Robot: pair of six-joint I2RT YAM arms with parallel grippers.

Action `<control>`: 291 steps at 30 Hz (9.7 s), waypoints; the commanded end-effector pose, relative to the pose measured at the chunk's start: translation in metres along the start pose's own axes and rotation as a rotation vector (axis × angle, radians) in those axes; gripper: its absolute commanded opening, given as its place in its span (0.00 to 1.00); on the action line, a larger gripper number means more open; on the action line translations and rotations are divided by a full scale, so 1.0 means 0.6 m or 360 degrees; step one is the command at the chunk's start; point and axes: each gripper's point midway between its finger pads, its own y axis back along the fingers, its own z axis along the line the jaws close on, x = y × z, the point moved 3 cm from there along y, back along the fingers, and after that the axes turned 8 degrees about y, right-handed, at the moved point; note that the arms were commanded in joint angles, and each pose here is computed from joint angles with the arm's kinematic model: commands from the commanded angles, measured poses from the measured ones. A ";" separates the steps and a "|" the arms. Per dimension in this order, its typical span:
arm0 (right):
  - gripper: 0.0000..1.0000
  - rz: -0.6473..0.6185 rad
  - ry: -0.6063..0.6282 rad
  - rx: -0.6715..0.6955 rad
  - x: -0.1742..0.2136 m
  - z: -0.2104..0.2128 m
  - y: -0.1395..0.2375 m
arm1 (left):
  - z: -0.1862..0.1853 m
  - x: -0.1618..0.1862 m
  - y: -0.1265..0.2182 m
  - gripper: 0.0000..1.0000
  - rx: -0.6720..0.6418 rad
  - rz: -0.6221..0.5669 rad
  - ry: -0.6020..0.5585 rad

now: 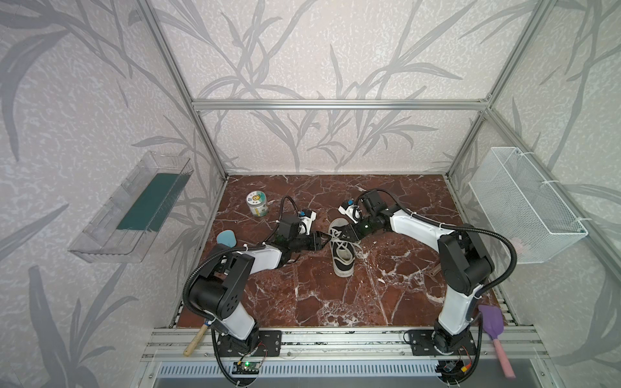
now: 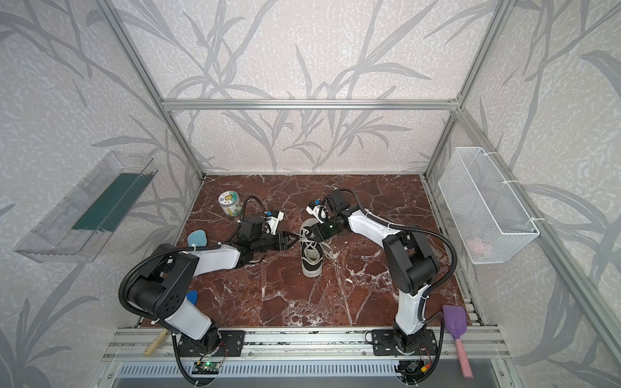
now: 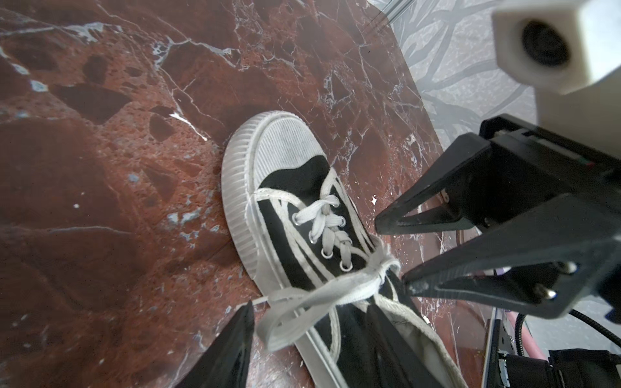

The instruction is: Tie the shoes

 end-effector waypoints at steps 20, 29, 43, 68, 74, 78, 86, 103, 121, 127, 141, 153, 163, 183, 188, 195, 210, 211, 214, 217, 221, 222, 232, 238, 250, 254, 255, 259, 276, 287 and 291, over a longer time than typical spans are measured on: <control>0.33 0.0110 0.0087 0.0097 0.011 -0.003 -0.042 | 0.004 -0.006 0.010 0.00 -0.0170 0.0083 -0.0165; 0.24 0.0158 0.0095 0.0194 0.025 -0.013 -0.048 | 0.014 -0.010 0.025 0.00 -0.0369 0.0240 -0.0344; 0.17 0.0187 0.0088 0.0196 0.036 -0.015 -0.053 | 0.019 -0.024 0.045 0.00 -0.0554 0.0351 -0.0597; 0.13 0.0248 0.0012 0.0206 0.049 -0.026 -0.069 | 0.034 -0.008 0.067 0.00 -0.0864 0.0707 -0.0959; 0.12 0.0247 0.0005 0.0207 0.048 -0.027 -0.069 | 0.036 -0.007 0.069 0.00 -0.0933 0.0777 -0.1038; 0.12 0.0239 0.0004 0.0188 0.047 -0.024 -0.070 | 0.032 -0.004 0.068 0.00 -0.0911 0.0757 -0.1014; 0.13 0.0165 0.0020 0.0078 0.030 -0.006 -0.069 | -0.011 -0.010 0.061 0.51 -0.0583 0.0385 -0.0824; 0.13 0.0175 0.0034 0.0033 0.033 0.001 -0.068 | 0.013 0.027 0.059 0.59 -0.0228 0.0222 -0.0356; 0.13 0.0193 0.0037 0.0010 0.036 0.004 -0.065 | 0.042 0.006 0.014 0.53 -0.0017 0.0233 -0.0140; 0.13 0.0199 0.0039 0.0007 0.035 0.005 -0.065 | 0.038 -0.005 0.006 0.39 0.0031 0.0197 -0.0132; 0.12 0.0207 0.0030 0.0006 0.037 0.004 -0.067 | 0.038 0.006 0.021 0.31 0.0001 0.0206 -0.0131; 0.12 0.0204 0.0027 -0.0001 0.037 0.004 -0.067 | 0.040 0.018 0.028 0.13 -0.0019 0.0242 -0.0114; 0.12 0.0244 0.0010 0.0025 0.046 -0.003 -0.074 | 0.052 0.030 0.040 0.00 -0.0121 0.0268 -0.0117; 0.11 0.0267 0.0000 0.0055 0.053 -0.009 -0.075 | 0.081 0.044 0.064 0.00 -0.0319 0.0278 -0.0128; 0.12 0.0267 -0.0001 0.0053 0.053 -0.009 -0.075 | 0.081 0.041 0.066 0.00 -0.0327 0.0269 -0.0130; 0.13 0.0283 0.0000 0.0063 0.058 -0.012 -0.075 | 0.083 0.039 0.073 0.00 -0.0352 0.0257 -0.0136; 0.14 0.0275 -0.0012 0.0059 0.059 -0.013 -0.074 | 0.089 0.042 0.077 0.00 -0.0377 0.0243 -0.0114; 0.14 0.0275 -0.0013 0.0058 0.059 -0.014 -0.074 | 0.092 0.043 0.077 0.00 -0.0404 0.0258 -0.0111; 0.14 0.0279 -0.0016 0.0061 0.059 -0.014 -0.074 | 0.096 0.039 0.081 0.00 -0.0438 0.0229 -0.0123; 0.14 0.0269 -0.0009 0.0044 0.057 -0.009 -0.072 | 0.088 0.044 0.078 0.00 -0.0377 0.0243 -0.0122; 0.18 0.0225 0.0012 -0.0013 0.045 0.005 -0.066 | 0.074 0.051 0.072 0.12 -0.0287 0.0276 -0.0121; 0.21 0.0210 0.0023 -0.0026 0.040 0.009 -0.063 | 0.070 0.050 0.073 0.23 -0.0273 0.0268 -0.0131; 0.53 0.0025 0.0064 -0.0112 -0.010 0.047 -0.017 | 0.045 0.013 0.121 0.61 -0.0374 0.0057 -0.0212; 0.55 0.0019 0.0043 -0.0112 -0.016 0.046 -0.018 | 0.038 0.002 0.139 0.65 -0.0422 -0.0010 -0.0230; 0.56 0.0118 0.0104 -0.0277 -0.020 0.085 -0.070 | 0.049 0.007 0.154 0.67 -0.0513 -0.0007 -0.0212; 0.56 0.0165 0.0157 -0.0321 -0.019 0.104 -0.078 | 0.049 0.004 0.166 0.68 -0.0543 -0.0033 -0.0227; 0.56 0.0164 0.0159 -0.0326 -0.020 0.107 -0.077 | 0.049 0.003 0.169 0.69 -0.0545 -0.0038 -0.0227; 0.57 0.0107 0.0194 -0.0244 -0.035 0.106 -0.055 | 0.051 0.005 0.169 0.69 -0.0546 -0.0031 -0.0206; 0.99 -0.0520 0.0036 0.0579 0.001 -0.019 0.177 | 0.020 -0.071 0.272 0.99 -0.0791 -0.0678 -0.0465; 0.99 -0.0688 -0.0277 0.0846 0.112 -0.073 0.260 | 0.009 -0.050 0.178 0.99 -0.0275 -0.0492 -0.0087; 0.99 -0.0635 -0.0292 0.0843 0.128 -0.068 0.260 | 0.009 -0.062 0.119 0.99 -0.0142 -0.0321 0.0021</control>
